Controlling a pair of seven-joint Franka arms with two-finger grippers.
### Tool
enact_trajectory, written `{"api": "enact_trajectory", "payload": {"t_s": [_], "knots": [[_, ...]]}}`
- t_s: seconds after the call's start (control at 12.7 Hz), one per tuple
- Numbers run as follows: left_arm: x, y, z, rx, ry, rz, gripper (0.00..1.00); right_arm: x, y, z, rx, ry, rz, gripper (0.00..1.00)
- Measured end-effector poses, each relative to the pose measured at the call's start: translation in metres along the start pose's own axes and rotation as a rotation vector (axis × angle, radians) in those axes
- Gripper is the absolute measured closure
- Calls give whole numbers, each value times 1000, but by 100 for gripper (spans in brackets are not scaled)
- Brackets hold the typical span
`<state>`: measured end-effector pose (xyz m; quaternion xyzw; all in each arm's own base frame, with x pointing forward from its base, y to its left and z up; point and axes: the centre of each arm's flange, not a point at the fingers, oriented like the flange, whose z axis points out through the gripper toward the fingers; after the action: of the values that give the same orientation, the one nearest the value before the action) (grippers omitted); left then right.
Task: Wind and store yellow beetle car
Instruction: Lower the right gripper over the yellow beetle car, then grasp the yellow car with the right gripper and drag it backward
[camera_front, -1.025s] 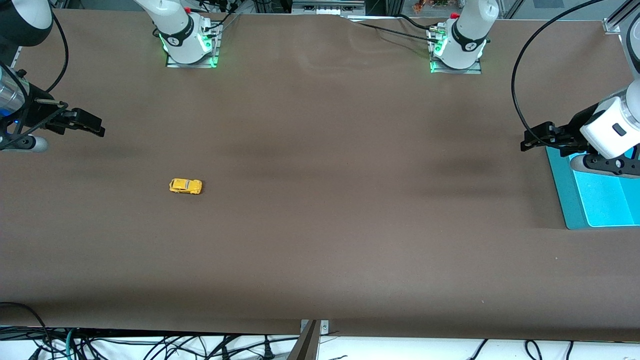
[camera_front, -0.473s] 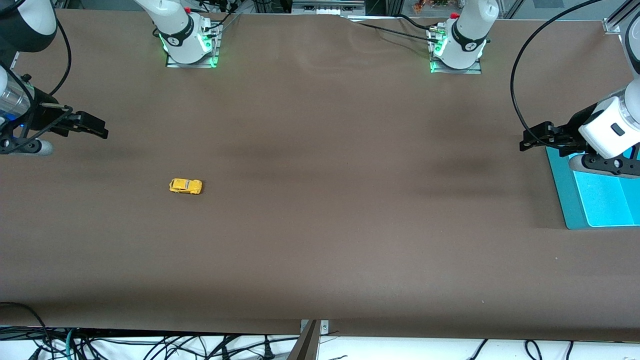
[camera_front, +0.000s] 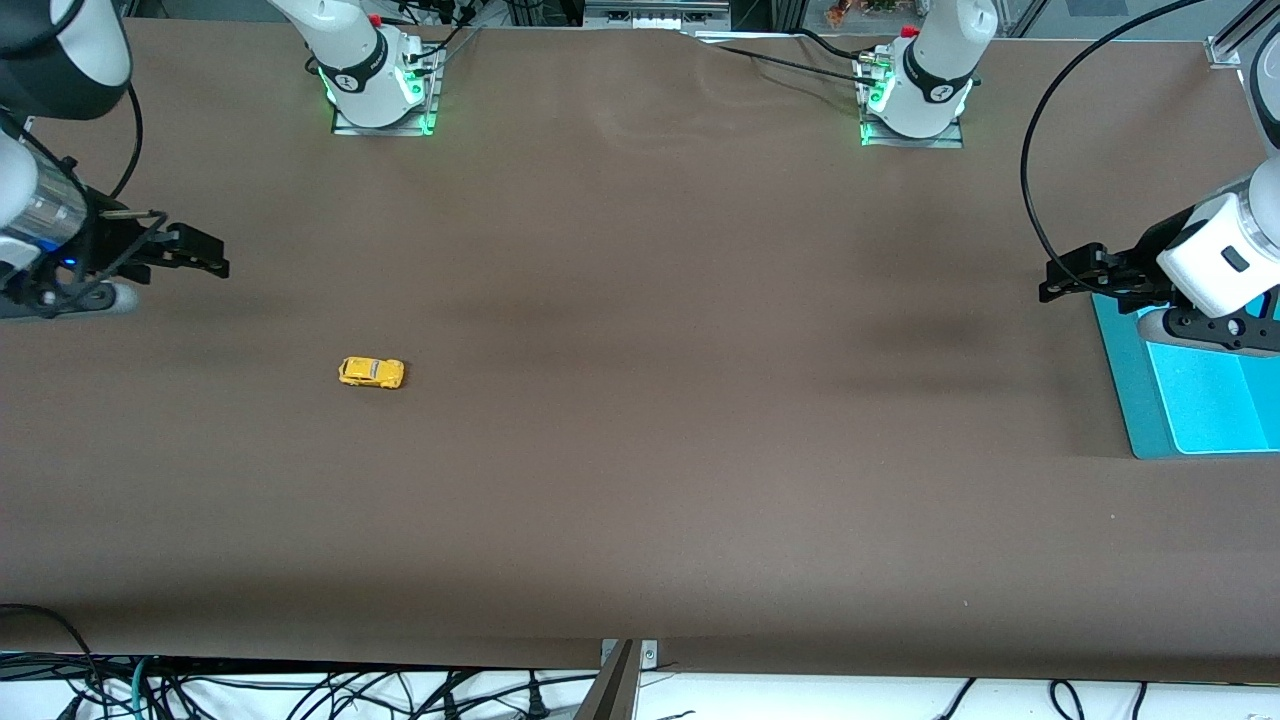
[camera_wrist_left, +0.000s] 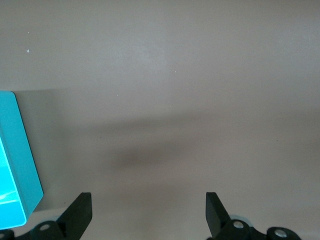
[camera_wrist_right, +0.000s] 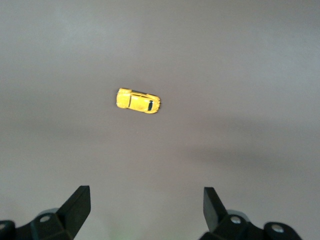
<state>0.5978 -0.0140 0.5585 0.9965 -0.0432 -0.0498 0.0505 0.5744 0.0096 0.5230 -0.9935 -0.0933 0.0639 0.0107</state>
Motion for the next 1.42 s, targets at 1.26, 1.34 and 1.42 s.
{"api": "enact_trajectory", "payload": {"t_s": [1.26,1.34,1.42], "knots": [[1,1,2,-2,-4,2,0,39,-49,284,-114,107,-1308,0],[2,1,3,-3,-4,2,0,38,-49,294,-122,113,-1335,4],[2,1,3,-3,-5,2,0,38,-49,301,-128,116,-1355,6]]}}
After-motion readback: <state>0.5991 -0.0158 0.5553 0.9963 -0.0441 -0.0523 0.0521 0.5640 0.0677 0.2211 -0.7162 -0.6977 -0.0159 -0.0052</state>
